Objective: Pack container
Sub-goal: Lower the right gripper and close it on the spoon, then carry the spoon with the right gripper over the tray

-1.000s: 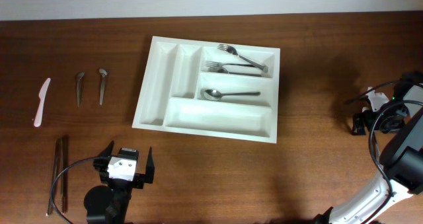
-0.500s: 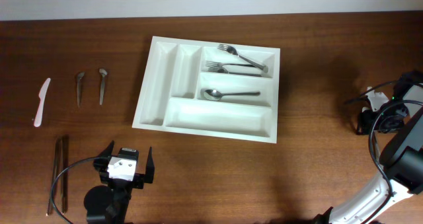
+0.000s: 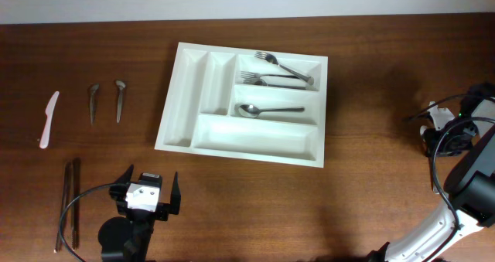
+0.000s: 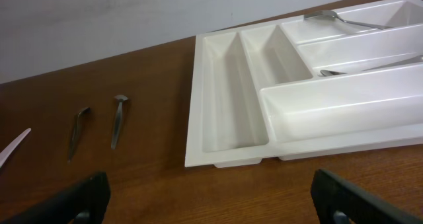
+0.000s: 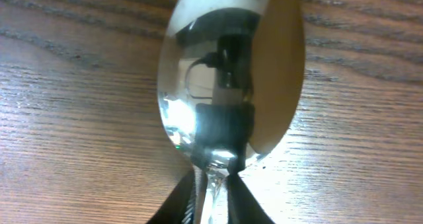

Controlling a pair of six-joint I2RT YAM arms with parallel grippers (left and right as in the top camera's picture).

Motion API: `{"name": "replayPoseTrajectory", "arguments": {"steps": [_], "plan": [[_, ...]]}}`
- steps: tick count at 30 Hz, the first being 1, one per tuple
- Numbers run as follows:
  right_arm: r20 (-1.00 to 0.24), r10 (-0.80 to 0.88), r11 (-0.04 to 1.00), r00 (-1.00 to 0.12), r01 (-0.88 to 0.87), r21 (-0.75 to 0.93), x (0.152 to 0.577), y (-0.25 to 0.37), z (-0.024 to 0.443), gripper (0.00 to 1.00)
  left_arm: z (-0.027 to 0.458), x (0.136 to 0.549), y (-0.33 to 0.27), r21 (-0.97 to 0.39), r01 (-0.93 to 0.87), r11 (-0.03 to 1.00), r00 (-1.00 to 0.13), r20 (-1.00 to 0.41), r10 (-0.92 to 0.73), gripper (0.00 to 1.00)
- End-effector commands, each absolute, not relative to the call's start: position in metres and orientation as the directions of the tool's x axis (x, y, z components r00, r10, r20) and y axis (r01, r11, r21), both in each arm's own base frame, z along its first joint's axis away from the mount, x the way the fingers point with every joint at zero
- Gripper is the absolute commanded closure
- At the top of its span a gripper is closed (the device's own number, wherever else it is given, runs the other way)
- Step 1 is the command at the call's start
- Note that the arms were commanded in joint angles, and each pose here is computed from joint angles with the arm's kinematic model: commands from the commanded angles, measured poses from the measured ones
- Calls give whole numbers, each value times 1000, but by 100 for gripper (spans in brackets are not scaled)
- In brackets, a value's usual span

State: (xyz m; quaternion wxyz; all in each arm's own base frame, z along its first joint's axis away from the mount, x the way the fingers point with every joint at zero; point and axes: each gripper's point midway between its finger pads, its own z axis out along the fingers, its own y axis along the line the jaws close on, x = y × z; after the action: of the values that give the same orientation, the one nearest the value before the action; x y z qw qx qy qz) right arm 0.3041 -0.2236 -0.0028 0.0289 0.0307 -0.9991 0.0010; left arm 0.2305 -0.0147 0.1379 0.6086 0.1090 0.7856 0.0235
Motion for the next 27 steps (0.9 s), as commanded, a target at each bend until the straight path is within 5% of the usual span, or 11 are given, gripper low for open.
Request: {"name": "replayPoseTrajectory", "arguments": {"steps": [1, 14, 27], "plan": [[84, -81, 997, -993, -80, 18, 307, -215, -15, 92, 138, 231, -12, 184, 133, 974, -233, -949, 211, 1], [47, -162, 986, -986, -163, -22, 343, -201, 10, 96, 138, 231, -12, 184, 133, 974, -233, -949, 211, 1], [-196, -455, 886, -869, -419, -198, 467, -110, 143, 96, 138, 231, -12, 184, 133, 974, -233, -949, 211, 1]]}}
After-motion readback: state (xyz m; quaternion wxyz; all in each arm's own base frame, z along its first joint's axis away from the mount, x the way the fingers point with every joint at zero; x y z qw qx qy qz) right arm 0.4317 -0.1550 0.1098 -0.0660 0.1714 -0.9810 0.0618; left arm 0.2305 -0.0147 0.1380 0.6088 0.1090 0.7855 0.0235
